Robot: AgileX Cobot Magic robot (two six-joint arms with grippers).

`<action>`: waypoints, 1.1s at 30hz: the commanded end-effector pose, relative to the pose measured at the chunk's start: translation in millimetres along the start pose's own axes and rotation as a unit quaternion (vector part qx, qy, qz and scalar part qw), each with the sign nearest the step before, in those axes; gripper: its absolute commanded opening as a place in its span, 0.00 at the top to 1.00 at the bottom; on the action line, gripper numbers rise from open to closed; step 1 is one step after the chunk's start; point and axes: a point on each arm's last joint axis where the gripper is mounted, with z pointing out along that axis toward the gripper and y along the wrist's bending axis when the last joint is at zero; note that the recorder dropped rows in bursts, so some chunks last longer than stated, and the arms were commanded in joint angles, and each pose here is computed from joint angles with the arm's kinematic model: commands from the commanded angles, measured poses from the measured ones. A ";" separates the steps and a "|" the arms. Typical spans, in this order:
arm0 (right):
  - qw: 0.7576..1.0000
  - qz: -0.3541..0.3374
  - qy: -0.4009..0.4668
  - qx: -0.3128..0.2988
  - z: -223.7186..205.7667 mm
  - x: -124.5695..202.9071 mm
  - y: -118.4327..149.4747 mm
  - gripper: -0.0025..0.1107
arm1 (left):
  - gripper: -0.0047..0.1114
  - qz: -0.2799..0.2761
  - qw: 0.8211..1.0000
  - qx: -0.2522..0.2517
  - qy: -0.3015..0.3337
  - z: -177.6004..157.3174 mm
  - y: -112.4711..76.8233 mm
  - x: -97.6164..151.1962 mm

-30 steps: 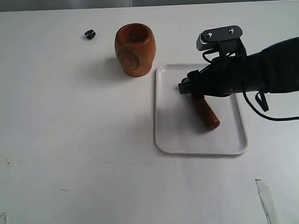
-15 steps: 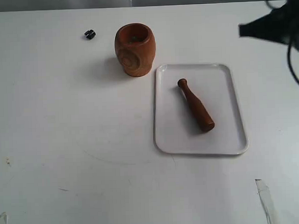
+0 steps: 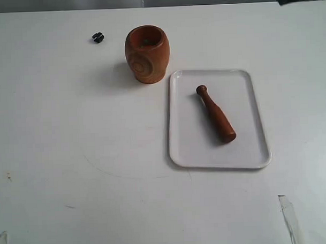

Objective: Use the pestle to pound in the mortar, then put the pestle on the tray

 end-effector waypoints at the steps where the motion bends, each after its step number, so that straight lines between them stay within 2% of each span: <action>1: 0.999 -0.004 -0.004 -0.041 -25.4 -2.4 6.7 0.98 | 0.96 -0.006 1.000 0.004 -0.004 0.0 -0.6 -0.4; 6: 0.992 -0.019 -0.033 -0.118 -70.7 -6.8 19.4 0.98 | 0.96 -0.006 1.000 0.004 -0.004 0.0 -0.6 -0.4; 8: 0.988 0.010 -0.049 -0.144 -89.2 -11.0 23.3 0.98 | 0.96 -0.006 1.000 0.004 -0.004 0.0 -0.6 -0.4; 9: 0.983 0.054 -0.059 -0.162 -107.3 -11.7 25.8 0.98 | 0.96 -0.006 1.000 0.004 -0.004 0.0 -0.6 -0.4; 11: 0.979 0.076 -0.066 -0.176 -122.9 -8.7 27.7 0.98 | 0.96 -0.006 1.000 0.004 -0.004 0.0 -0.6 -0.4; 15: 0.977 0.064 -0.081 -0.189 -156.6 9.7 30.8 0.98 | 0.96 -0.006 1.000 0.004 -0.004 0.0 -0.6 -0.4; 17: 0.975 0.074 -0.093 -0.188 -162.0 7.6 30.2 0.98 | 0.96 -0.006 1.000 0.004 -0.004 0.0 -0.6 -0.4; 19: 0.977 0.100 -0.029 -0.186 -164.9 17.2 30.5 0.98 | 0.96 -0.006 1.000 0.004 -0.004 0.0 -0.6 -0.4; 23: 0.982 0.108 0.059 -0.140 -165.3 33.1 23.9 0.98 | 0.96 -0.006 1.000 0.004 -0.004 0.0 -0.6 -0.4; 25: 0.985 0.090 0.127 -0.072 -165.0 46.8 12.8 0.98 | 0.96 -0.006 1.000 0.004 -0.004 0.0 -0.6 -0.4; 26: 0.985 0.080 0.142 -0.058 -165.4 49.8 10.3 0.98 | 0.96 -0.006 1.000 0.004 -0.004 0.0 -0.6 -0.4; 33: 0.987 0.050 0.150 -0.008 -165.3 52.2 0.6 0.98 | 0.96 -0.006 1.000 0.004 -0.004 0.0 -0.6 -0.4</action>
